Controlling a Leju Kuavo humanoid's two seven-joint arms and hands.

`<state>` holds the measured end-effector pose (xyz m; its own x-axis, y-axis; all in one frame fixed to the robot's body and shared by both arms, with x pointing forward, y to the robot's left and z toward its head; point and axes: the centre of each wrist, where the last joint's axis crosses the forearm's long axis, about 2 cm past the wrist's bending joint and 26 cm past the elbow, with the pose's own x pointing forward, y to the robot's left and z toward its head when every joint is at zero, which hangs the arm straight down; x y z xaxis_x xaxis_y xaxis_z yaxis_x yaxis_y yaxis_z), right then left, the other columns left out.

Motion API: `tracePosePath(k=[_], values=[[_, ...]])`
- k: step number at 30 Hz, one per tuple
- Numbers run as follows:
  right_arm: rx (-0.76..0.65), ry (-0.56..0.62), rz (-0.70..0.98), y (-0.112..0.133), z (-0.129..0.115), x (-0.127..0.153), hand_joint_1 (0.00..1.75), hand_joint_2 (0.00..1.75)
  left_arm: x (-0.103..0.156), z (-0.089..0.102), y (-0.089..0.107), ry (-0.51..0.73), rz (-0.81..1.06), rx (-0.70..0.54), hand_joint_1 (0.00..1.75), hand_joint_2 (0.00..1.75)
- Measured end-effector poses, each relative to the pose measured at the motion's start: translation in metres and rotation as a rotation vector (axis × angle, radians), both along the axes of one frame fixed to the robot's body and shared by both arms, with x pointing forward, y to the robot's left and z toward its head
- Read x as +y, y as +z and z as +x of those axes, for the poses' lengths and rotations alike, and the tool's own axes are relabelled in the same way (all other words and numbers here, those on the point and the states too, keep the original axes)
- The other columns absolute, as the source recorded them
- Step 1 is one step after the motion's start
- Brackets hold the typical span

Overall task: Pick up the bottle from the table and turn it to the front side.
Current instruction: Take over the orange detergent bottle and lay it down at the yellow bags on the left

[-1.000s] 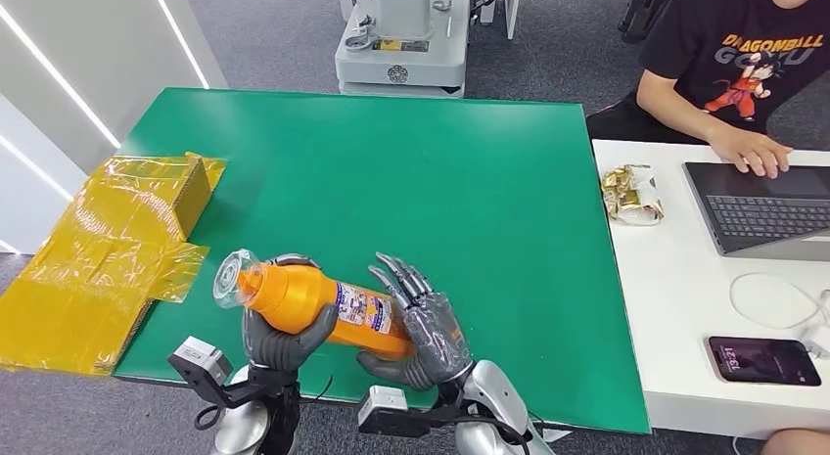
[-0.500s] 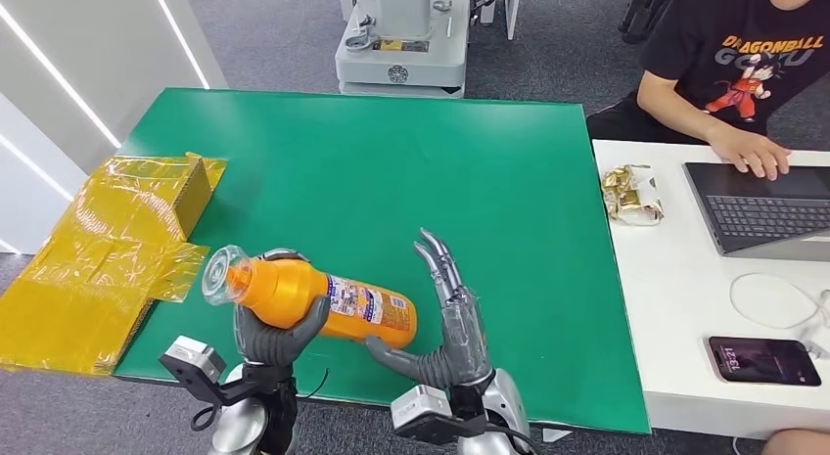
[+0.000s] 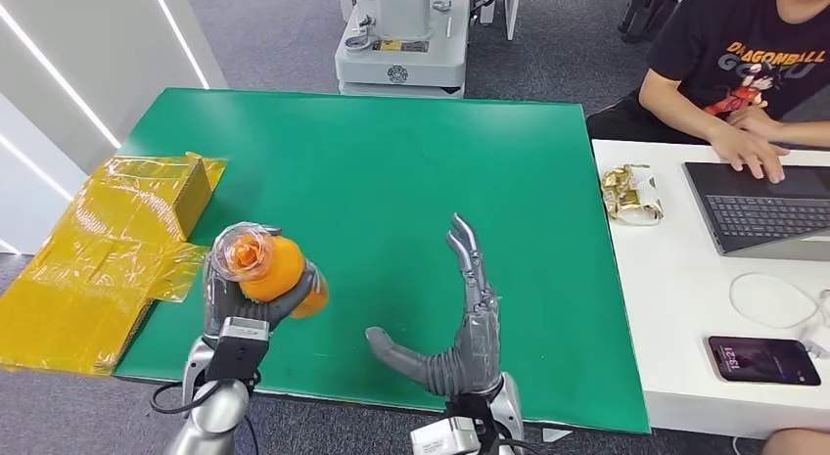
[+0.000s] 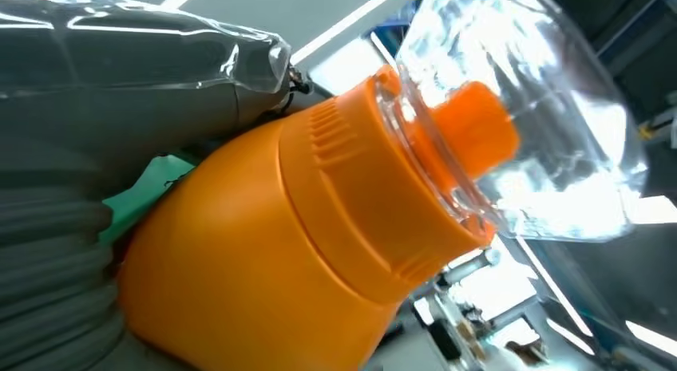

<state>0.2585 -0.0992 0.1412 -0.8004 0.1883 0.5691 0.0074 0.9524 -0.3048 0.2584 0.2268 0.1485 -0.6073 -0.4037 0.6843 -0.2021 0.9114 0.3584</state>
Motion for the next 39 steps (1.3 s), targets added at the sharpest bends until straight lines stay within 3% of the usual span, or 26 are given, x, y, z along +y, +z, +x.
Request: tracePosePath(k=[7, 15, 20, 24, 28, 39], values=[[-0.009, -0.008, 0.031, 0.005, 0.0, 0.0, 0.0, 1.75, 0.05, 0.041, 0.006, 0.149, 0.294, -0.008, 1.75, 1.75], [-0.011, -0.006, 0.051, 0.009, -0.001, 0.0, 0.0, 1.75, 0.089, 0.069, 0.007, 0.282, 0.516, 0.009, 1.75, 1.75], [-0.015, -0.003, 0.067, 0.014, -0.001, 0.0, 0.0, 1.75, 0.115, 0.093, 0.005, 0.322, 0.697, 0.128, 1.75, 1.75], [-0.019, 0.002, 0.071, 0.016, -0.001, 0.001, 0.0, 1.75, 0.127, 0.108, -0.005, 0.386, 0.983, 0.242, 1.75, 1.75], [-0.016, 0.01, 0.072, 0.017, 0.0, 0.001, 0.0, 1.75, 0.139, 0.115, -0.017, 0.392, 1.145, 0.347, 1.75, 1.75], [-0.027, 0.037, 0.076, 0.023, 0.005, 0.003, 0.0, 1.75, 0.17, 0.112, -0.045, 0.387, 1.287, 0.524, 1.75, 1.75]])
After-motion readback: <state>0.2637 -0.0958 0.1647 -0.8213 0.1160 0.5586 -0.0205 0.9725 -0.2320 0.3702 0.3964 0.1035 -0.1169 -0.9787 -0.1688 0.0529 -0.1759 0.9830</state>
